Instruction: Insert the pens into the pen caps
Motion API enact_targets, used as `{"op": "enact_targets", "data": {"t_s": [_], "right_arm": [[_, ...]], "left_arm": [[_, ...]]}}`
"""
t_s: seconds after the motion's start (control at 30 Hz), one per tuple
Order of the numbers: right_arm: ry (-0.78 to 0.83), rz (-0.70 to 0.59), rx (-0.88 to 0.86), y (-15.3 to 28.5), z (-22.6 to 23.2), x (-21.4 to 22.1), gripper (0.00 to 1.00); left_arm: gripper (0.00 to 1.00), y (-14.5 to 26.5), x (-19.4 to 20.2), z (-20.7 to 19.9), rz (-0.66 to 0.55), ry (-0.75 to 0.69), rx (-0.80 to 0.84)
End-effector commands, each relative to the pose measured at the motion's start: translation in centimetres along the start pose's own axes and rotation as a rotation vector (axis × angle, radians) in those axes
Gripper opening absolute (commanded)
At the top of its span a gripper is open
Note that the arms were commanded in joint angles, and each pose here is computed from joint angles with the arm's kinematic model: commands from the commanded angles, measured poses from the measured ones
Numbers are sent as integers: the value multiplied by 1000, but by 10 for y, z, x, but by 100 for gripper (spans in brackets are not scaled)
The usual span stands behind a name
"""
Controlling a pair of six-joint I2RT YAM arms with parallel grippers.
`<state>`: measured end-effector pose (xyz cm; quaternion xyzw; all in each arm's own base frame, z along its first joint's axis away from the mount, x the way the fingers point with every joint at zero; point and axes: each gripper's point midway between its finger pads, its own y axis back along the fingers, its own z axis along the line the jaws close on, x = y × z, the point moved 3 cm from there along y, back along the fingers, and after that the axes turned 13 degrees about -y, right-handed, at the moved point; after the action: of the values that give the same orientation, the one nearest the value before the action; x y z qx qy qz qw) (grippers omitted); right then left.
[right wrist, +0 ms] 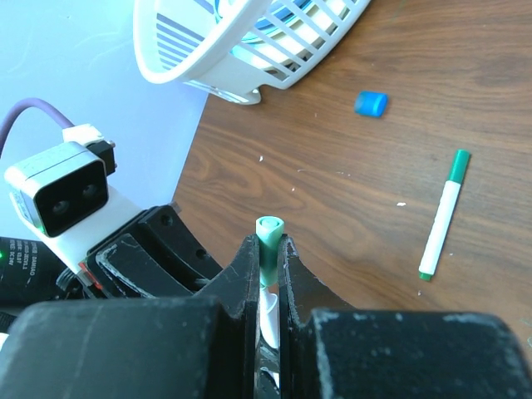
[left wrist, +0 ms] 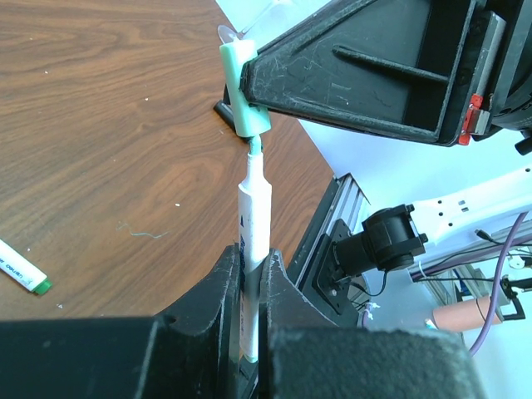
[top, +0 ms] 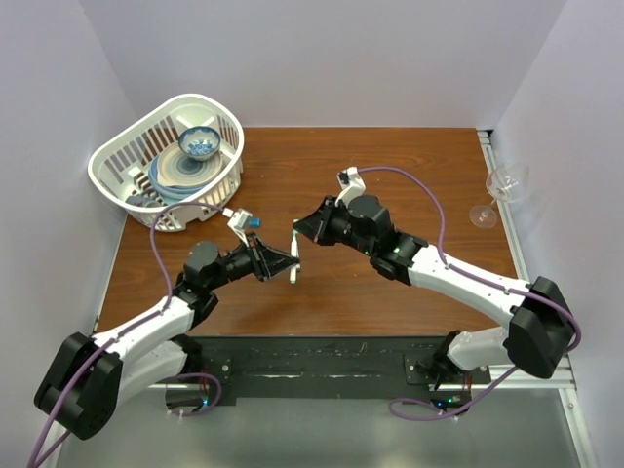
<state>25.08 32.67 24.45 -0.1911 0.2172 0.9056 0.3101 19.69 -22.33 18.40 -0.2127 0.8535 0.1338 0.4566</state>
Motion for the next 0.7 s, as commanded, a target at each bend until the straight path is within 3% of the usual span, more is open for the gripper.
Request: {"op": "enact_targets", "data": {"t_s": [0.0,0.33,0.67], "right_arm": [[-3,-31,-66,5,20,-6,0],[31,-13,-72,8,19,-2,0],[119,160,-179,21,16,44,0]], "left_arm": [[0,1,-7,-7,-35,-32,26],[0,3,-8,-7,-38,-40,14],[0,3,-24,-16,-91,-79,41]]}}
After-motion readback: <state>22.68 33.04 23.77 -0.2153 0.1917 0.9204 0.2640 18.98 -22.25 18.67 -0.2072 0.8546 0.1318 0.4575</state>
